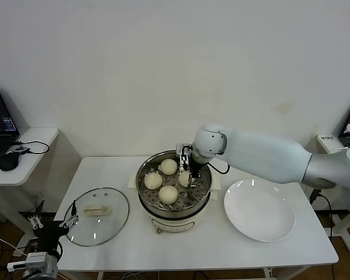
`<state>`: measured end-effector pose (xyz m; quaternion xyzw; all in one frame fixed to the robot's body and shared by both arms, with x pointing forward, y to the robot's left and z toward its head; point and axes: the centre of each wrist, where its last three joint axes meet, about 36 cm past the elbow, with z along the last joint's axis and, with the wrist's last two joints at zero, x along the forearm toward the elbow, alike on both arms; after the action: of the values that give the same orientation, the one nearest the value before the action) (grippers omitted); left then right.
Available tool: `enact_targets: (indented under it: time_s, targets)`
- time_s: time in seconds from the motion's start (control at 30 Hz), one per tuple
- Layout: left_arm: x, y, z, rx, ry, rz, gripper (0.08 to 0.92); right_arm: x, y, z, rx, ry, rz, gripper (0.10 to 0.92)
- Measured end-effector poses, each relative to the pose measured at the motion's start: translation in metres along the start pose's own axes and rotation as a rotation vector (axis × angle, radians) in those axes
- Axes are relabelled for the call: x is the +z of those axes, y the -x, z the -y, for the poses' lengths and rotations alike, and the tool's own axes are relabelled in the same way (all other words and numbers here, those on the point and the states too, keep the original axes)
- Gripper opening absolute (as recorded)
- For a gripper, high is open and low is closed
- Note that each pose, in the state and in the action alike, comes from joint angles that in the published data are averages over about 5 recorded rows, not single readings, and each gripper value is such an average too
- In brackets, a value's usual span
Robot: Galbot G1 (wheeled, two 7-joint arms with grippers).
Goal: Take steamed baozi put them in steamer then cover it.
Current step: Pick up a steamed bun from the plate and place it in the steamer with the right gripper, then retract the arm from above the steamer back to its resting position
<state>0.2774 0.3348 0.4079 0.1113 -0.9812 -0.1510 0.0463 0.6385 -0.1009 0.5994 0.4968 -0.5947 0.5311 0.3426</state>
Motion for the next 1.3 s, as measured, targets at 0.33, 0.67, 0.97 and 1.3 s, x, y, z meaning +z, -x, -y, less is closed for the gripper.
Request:
enact_targets:
  time_s: [0.33,0.67,0.97,1.3]
  targets:
    - [0.002,0.000,0.000,0.004,-0.009,-0.008,0.823,0.030,-0.045,-0.010,0.142,0.052,0.145,0.823]
    - [0.008,0.000,0.005,0.014,-0.017,-0.014,0.823,0.097,-0.029,-0.076,0.468,0.241,0.486,0.823]
    - [0.021,-0.003,0.008,0.019,0.032,-0.041,0.823,0.159,0.014,-0.147,0.756,0.460,0.749,0.823]
    - [0.052,-0.006,-0.003,0.006,0.351,-0.018,0.823,0.220,0.047,-0.239,1.020,0.751,0.871,0.823]
